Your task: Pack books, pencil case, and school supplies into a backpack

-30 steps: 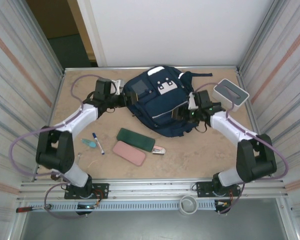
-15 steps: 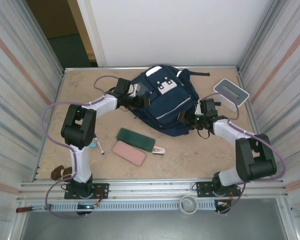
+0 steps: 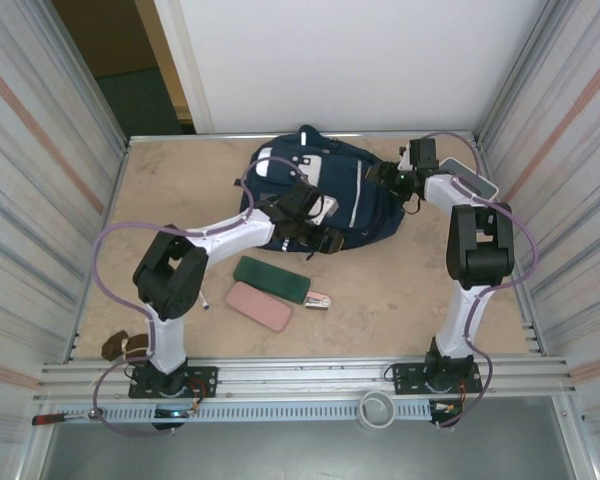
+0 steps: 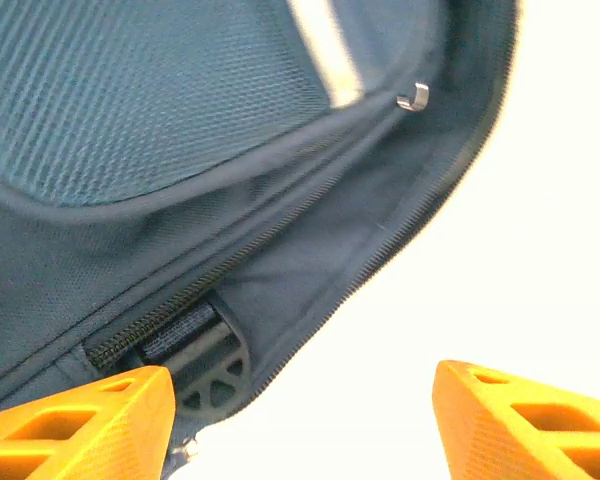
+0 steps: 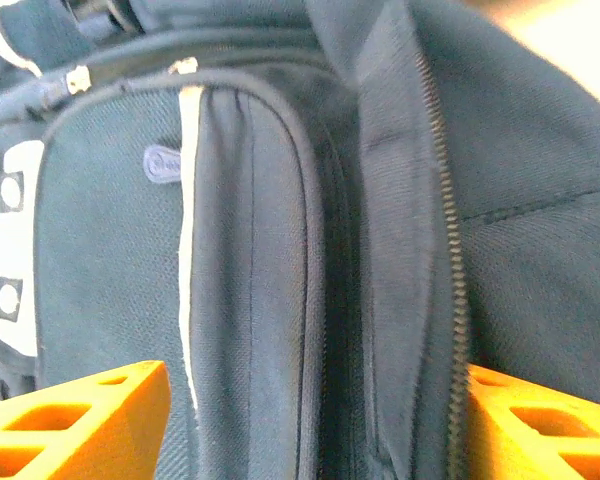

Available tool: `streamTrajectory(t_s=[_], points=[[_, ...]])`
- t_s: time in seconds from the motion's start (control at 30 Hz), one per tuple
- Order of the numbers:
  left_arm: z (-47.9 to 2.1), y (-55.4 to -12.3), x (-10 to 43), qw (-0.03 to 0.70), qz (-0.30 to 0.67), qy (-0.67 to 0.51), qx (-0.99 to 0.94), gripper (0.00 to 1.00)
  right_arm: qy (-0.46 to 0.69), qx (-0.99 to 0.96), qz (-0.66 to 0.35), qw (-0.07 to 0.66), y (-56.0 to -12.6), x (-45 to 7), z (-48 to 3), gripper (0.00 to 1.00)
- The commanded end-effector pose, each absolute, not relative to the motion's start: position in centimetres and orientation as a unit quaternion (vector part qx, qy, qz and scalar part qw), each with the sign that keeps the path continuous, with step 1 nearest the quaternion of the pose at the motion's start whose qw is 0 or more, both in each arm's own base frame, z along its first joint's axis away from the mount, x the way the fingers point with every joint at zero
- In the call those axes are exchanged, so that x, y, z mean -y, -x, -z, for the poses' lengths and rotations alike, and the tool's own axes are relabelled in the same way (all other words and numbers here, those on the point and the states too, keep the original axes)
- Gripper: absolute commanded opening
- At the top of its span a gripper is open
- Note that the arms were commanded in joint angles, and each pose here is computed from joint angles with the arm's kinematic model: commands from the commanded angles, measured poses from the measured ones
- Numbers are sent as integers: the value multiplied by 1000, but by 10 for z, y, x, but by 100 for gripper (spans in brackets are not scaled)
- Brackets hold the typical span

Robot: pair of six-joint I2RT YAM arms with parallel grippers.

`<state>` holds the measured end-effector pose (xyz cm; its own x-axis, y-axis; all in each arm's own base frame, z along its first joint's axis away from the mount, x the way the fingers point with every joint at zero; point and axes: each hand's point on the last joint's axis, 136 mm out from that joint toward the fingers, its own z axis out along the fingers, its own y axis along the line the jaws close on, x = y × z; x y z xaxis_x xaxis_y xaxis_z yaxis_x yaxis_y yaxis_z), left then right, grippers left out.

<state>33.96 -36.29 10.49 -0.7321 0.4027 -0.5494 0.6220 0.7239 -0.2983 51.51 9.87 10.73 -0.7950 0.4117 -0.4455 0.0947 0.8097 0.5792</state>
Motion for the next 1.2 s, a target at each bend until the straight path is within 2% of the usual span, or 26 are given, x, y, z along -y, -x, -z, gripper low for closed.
streamTrajectory(t_s=[0.0, 0.13, 0.23, 0.33, 0.4, 0.53, 0.6, 0.93, 1.17], points=[[-157, -365, 322, 327, 126, -357, -866, 70, -112, -911, -278, 283, -493, -99, -135, 68], [-169, -368, 298, 392, 36, -471, -790, 69, -113, -912, -260, 295, -456, -84, -155, 69], [-172, -370, 287, 416, 27, -535, -735, 68, -115, -912, -257, 298, -428, -85, -162, 70], [-162, -357, 287, 421, 27, -616, -666, 68, -122, -915, -225, 314, -401, -80, -166, 77], [-149, -357, 283, 411, -2, -649, -640, 69, -117, -915, -198, 330, -383, -76, -174, 80], [-110, -360, 267, 347, -48, -684, -640, 70, -89, -918, -154, 355, -345, -70, -188, 88], [-97, -358, 264, 334, -50, -692, -638, 70, -83, -919, -138, 360, -329, -63, -193, 100], [-61, -353, 270, 323, -26, -703, -633, 67, -105, -886, -107, 440, -297, -34, -222, 99], [-42, -358, 273, 315, -27, -706, -634, 54, -85, -901, -121, 407, -298, -39, -213, 99]])
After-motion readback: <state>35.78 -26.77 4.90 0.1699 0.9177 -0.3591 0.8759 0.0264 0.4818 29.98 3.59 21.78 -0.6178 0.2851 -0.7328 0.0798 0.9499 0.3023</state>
